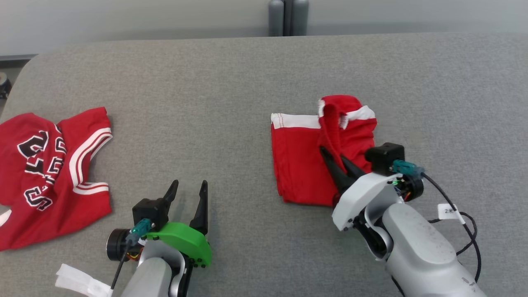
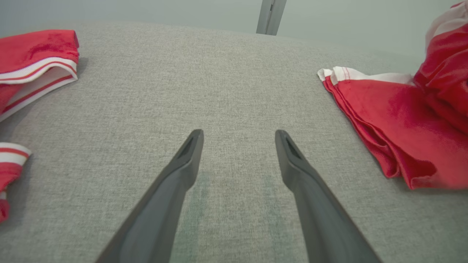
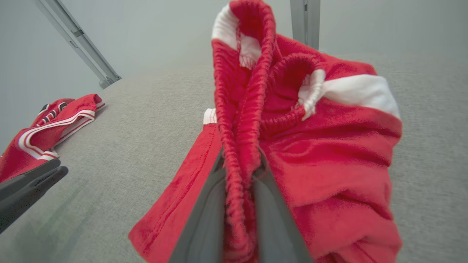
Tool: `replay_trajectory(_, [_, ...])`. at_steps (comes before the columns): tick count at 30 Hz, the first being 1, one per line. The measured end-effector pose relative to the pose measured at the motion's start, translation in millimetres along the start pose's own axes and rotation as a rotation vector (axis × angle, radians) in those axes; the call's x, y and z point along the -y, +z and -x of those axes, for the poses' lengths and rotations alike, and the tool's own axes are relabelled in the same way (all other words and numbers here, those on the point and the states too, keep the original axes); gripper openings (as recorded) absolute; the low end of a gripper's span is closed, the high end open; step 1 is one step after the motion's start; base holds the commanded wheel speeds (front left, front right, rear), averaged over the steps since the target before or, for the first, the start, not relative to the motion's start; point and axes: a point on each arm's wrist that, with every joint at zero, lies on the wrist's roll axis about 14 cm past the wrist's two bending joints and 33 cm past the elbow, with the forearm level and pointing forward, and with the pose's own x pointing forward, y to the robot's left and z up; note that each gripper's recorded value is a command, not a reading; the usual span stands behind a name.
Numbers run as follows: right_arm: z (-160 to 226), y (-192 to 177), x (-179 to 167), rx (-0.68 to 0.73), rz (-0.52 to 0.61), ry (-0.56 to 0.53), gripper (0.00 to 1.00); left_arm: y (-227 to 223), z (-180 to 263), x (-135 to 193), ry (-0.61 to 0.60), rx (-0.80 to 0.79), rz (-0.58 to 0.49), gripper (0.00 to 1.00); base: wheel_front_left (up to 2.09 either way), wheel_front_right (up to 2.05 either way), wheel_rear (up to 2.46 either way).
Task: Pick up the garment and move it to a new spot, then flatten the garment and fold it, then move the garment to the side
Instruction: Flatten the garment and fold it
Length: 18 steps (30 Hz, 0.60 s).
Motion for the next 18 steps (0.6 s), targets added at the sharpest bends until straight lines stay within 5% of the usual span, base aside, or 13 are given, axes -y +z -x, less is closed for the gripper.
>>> replay_trajectory(2, [-2.9,-5.4,-16.9,-0.020,0.018,0.052,0.00,0.3,2.6,-3.4,0.013,0.002,0.005,1.00,0.00,0.00,0.00])
replay_trajectory(3, [-4.1,-8.5,-25.5,-0.029,0.022,0.078,0.09,0.2,4.3,-5.6,0.020,0.002,0.006,1.00,0.00,0.00,0.00])
replay_trajectory(4, [-4.8,-11.4,-32.7,-0.037,0.019,0.099,0.38,0.2,6.0,-8.1,0.028,0.002,0.006,1.00,0.00,0.00,0.00])
replay_trajectory(5, [-5.2,-13.2,-38.8,-0.039,0.016,0.117,1.00,-0.1,7.5,-10.0,0.035,0.002,0.007,1.00,0.00,0.00,0.00])
replay_trajectory(11, [-5.0,-16.5,-56.7,-0.020,0.022,0.169,1.00,-1.4,15.0,-17.2,0.064,0.003,0.000,1.00,0.00,0.00,0.00])
replay_trajectory(18, [4.1,18.1,4.3,0.096,0.102,-0.009,1.00,9.5,14.3,-12.7,0.052,0.041,-0.060,1.00,0.00,0.00,0.00])
